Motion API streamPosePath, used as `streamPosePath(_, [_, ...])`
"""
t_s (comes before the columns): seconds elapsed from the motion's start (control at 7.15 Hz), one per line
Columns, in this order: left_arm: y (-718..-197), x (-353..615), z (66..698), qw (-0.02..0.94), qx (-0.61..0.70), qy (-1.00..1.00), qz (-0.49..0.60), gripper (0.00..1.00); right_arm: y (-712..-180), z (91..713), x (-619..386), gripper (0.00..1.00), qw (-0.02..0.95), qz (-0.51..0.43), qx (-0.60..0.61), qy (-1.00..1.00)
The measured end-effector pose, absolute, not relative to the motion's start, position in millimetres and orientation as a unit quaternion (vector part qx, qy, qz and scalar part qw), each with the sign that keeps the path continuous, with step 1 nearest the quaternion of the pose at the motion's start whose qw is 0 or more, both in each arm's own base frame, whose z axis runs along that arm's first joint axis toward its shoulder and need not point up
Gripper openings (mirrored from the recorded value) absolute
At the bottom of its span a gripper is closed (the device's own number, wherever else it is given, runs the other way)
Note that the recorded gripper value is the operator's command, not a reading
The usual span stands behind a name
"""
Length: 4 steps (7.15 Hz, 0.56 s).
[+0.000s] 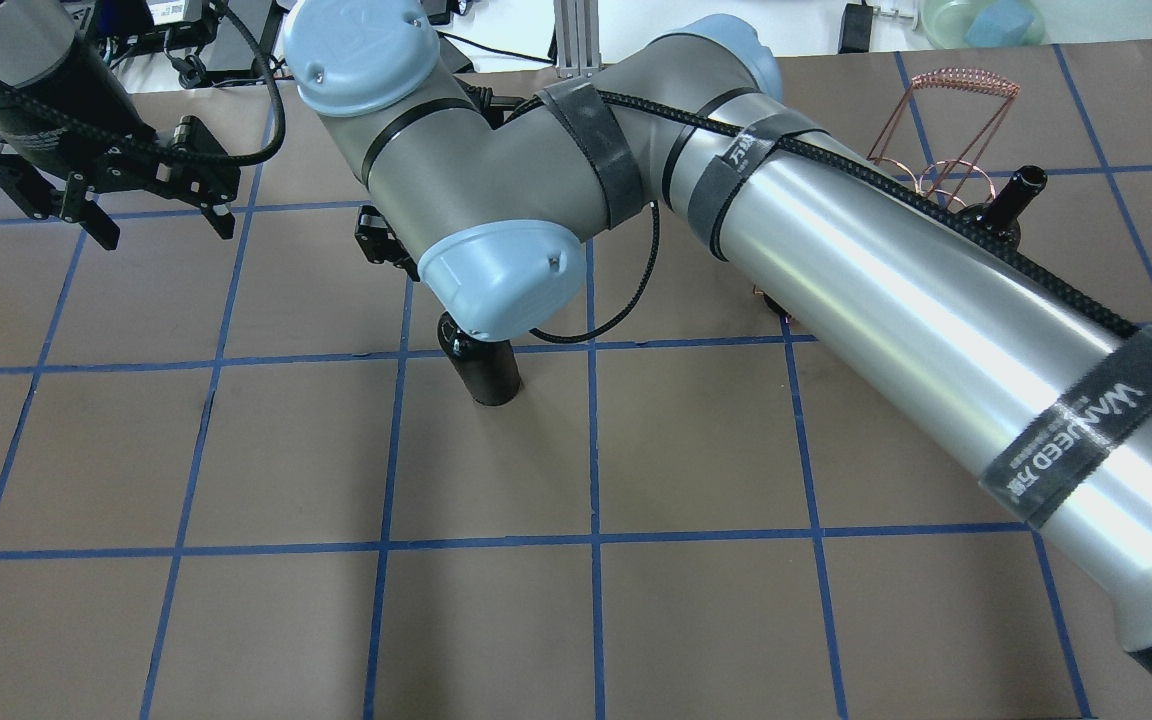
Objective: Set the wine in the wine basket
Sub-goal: 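Reach the right gripper over the standing bottle and grasp its neck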
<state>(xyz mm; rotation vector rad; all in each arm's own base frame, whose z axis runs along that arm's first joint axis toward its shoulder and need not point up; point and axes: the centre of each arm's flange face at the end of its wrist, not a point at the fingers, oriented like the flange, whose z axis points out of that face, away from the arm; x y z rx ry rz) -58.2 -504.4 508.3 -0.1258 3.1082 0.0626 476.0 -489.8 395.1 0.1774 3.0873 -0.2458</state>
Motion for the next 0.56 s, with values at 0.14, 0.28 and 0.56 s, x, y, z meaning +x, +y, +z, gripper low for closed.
streamPosePath(0.14, [-504.4,-58.3,508.0,0.015,-0.040,0.999,0.020,1.00,-488.9,391.6,477.7,0.58,0.018,-0.076,0.055,0.995])
streamPosePath(0.28, [-504.6,-59.7,507.1,0.014,-0.039,0.999,0.021,1.00,-488.1,389.4,478.6,0.48,0.017,-0.074,0.054,0.996])
streamPosePath(0.56, [-505.0,-61.9,505.3,0.012,-0.037,0.999,0.023,1.00,-487.0,387.9,479.3,0.37,0.017,-0.071,0.054,0.996])
